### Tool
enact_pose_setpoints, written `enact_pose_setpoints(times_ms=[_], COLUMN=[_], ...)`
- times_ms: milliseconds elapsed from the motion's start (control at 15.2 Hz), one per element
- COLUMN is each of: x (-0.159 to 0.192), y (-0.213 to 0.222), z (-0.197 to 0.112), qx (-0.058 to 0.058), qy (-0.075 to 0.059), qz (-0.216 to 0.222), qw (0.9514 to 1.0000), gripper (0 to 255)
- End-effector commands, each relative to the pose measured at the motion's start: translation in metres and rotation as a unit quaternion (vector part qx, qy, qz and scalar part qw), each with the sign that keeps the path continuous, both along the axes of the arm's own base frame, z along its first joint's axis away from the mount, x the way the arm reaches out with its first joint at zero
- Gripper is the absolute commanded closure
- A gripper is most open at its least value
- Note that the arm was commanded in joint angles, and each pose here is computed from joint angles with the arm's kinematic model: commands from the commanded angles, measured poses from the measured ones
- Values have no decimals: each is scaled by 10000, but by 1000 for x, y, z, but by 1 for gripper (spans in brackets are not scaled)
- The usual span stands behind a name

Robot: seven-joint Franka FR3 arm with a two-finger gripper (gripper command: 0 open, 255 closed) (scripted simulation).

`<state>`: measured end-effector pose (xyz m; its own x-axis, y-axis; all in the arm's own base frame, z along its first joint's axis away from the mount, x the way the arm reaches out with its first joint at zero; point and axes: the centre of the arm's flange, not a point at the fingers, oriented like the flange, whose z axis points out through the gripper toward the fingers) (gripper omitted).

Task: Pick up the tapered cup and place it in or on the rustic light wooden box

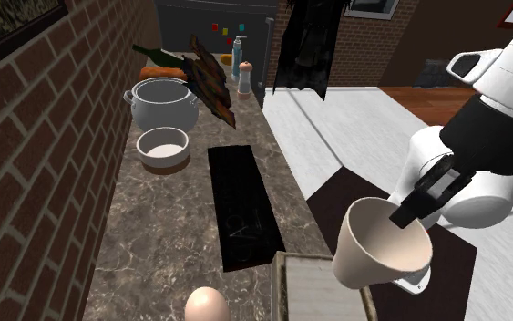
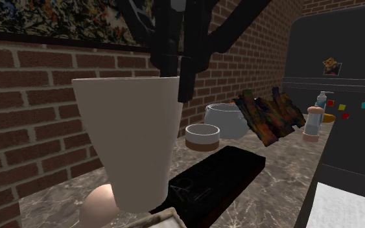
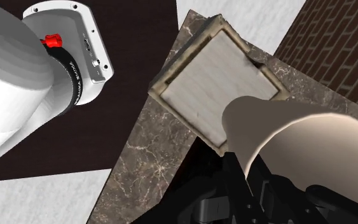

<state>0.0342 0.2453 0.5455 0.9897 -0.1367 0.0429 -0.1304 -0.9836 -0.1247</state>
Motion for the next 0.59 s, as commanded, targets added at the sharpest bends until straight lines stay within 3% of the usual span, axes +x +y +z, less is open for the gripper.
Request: enact_pose_setpoints(times_ms=[0, 528], x=[-6, -6], y=[-1, -1], z=[-6, -48], qx=[-2, -2], qy=[2, 2], qz=[-4, -4], qw=[10000, 10000], gripper=[255, 255])
